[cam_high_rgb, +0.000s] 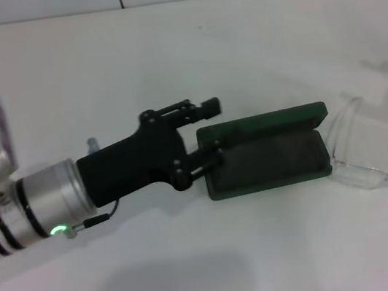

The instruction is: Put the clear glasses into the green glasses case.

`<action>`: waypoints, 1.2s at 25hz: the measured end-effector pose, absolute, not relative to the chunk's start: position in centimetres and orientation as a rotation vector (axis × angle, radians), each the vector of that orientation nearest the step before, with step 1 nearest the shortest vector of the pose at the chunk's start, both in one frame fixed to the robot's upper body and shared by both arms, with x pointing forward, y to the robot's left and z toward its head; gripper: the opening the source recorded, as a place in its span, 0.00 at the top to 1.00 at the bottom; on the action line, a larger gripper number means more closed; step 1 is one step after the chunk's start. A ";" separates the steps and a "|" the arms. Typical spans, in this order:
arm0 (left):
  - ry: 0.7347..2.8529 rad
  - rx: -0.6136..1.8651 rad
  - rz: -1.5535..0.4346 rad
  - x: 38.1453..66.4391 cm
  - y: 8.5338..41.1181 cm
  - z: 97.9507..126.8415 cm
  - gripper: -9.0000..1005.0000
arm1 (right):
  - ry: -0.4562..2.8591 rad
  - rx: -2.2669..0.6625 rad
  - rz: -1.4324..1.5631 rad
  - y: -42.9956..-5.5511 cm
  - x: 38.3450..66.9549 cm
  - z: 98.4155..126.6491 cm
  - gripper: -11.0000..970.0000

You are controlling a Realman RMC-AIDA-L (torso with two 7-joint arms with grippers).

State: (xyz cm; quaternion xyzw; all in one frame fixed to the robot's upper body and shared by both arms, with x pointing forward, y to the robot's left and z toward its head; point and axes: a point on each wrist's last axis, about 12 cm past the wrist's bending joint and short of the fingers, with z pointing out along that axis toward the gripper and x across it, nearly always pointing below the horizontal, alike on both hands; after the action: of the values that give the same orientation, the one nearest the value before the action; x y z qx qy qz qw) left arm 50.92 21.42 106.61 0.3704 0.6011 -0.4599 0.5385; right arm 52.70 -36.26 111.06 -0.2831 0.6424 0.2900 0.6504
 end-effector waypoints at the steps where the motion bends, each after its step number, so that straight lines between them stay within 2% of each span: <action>1: 1.440 0.911 -1.117 51.2 21.0 106.8 0.47 | 1.465 -0.620 0.643 -36.6 52.6 111.0 0.12; 2: 1.440 0.911 -1.117 51.2 21.0 106.8 0.47 | 1.468 -0.595 0.628 -37.0 52.5 110.9 0.12; 4: 1.491 1.049 -1.158 52.5 18.9 107.5 0.47 | 1.473 -0.545 0.603 -37.5 52.4 110.8 0.12; 13: 1.667 1.344 -1.153 55.6 11.8 109.1 0.47 | 1.506 -0.462 0.554 -38.1 52.1 110.0 0.12; 21: 1.707 1.475 -1.041 55.0 7.1 109.6 0.47 | 1.526 -0.452 0.546 -37.8 51.9 109.3 0.12; 30: 1.689 1.434 -1.063 54.3 5.4 110.0 0.47 | 1.531 -0.476 0.558 -37.4 52.0 109.3 0.12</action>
State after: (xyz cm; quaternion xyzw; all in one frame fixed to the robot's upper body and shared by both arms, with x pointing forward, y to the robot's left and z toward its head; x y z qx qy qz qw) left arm 54.33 5.43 109.98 0.5497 0.6475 -0.4074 0.3354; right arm 52.01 -37.36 109.26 -0.2104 0.6768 0.2465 0.6610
